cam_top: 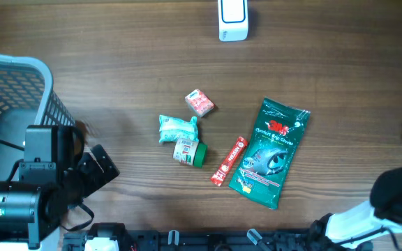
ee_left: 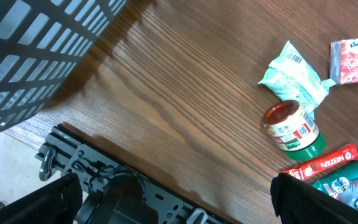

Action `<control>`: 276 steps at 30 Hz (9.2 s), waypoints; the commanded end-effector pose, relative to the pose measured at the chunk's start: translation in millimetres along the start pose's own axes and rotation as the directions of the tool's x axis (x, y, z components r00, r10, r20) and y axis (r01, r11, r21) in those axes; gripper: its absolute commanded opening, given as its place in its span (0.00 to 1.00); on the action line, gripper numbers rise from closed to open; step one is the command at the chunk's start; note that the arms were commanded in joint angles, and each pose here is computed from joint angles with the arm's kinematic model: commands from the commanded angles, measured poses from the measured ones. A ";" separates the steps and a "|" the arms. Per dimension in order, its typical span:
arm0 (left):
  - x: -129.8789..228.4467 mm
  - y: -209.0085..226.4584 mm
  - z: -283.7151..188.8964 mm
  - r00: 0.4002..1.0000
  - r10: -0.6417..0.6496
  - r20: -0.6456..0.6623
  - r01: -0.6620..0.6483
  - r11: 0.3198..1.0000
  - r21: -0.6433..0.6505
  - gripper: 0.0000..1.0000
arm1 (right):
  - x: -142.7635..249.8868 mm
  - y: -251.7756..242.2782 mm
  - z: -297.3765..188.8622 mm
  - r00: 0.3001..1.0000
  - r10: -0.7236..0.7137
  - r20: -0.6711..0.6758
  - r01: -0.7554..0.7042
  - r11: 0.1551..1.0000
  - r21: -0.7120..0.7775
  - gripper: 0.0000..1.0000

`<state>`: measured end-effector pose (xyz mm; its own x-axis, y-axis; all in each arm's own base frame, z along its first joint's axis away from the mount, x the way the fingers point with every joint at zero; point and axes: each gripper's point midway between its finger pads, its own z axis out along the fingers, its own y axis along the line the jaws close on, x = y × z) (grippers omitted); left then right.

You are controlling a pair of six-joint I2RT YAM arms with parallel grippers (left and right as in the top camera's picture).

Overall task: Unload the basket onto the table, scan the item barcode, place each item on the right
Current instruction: 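Carry the bottle to the right table edge and release it, then grasp the green 3M glove bag with the right gripper, then hold the glove bag up in front of the scanner, then move the glove bag to the right side and drop it, then grasp the red Nescafe stick with the right gripper, then raise the Nescafe stick to the scanner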

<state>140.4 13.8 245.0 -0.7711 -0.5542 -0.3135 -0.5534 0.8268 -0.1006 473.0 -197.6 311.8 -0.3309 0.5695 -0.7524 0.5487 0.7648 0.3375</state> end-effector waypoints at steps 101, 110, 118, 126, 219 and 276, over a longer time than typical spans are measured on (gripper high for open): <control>1.1 -1.0 0.0 1.000 -0.006 -0.004 0.006 1.000 0.005 1.00 | 260.1 172.6 -16.5 0.612 0.656 -0.441 -0.742 0.669 -0.033 0.05; 1.1 -1.0 0.0 1.000 -0.006 -0.004 0.006 1.000 0.005 1.00 | 188.8 295.4 123.8 0.632 0.690 -0.352 -0.769 0.614 -0.177 0.05; 1.1 -1.0 0.0 1.000 -0.006 -0.004 0.006 1.000 0.005 1.00 | 177.3 274.0 144.0 0.684 0.707 -0.181 -0.730 0.666 -0.156 0.05; 1.1 -1.0 0.0 1.000 -0.006 -0.004 0.006 1.000 0.005 1.00 | 174.9 245.7 139.3 0.738 0.664 -0.119 -0.673 0.736 -0.066 0.05; 1.1 -1.0 0.0 1.000 -0.006 -0.004 0.006 1.000 0.005 1.00 | 475.8 151.4 -183.1 0.275 -0.804 -0.527 0.367 0.594 -0.716 0.04; 1.1 -1.0 0.1 1.000 -0.006 -0.004 0.006 1.000 0.005 1.00 | 317.9 269.7 -347.7 0.510 -0.774 -0.375 -0.552 0.040 -0.833 0.05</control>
<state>140.1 13.6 244.2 -0.7729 -0.5530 -0.3112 -0.5524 0.8277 -0.0988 228.3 289.5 365.9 -0.9506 -0.2964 0.0923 0.0804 0.0521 0.9954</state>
